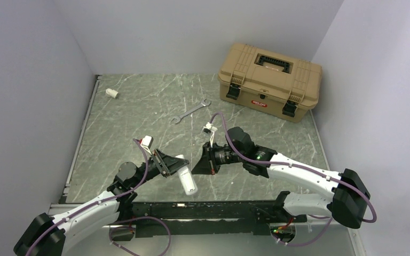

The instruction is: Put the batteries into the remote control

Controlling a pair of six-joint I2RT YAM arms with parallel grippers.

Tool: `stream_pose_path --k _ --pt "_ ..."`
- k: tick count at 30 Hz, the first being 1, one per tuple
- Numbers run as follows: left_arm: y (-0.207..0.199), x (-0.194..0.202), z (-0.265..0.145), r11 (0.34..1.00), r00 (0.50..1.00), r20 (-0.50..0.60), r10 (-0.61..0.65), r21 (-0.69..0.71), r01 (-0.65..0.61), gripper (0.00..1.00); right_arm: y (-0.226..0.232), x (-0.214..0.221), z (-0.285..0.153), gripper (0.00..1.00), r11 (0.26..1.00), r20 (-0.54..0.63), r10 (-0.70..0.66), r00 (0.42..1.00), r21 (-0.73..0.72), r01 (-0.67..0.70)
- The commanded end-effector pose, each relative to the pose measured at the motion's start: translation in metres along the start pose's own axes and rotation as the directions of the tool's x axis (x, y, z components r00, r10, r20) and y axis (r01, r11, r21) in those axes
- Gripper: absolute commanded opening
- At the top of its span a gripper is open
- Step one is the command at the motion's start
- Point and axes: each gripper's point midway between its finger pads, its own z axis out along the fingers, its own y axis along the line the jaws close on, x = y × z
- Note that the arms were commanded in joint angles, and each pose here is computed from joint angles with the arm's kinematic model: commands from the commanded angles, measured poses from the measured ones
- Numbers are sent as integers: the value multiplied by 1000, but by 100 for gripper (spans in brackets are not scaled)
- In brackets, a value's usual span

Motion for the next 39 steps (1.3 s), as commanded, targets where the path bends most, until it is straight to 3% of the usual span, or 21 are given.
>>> stream_pose_path --k 1,39 --pt "2 6 -7 999 1000 -12 13 32 -12 0 7 -8 2 2 999 24 -18 1000 -33 19" --pt "5 6 -7 1000 1000 -11 8 27 -8 0 15 -9 7 2 997 10 -5 1000 -82 6"
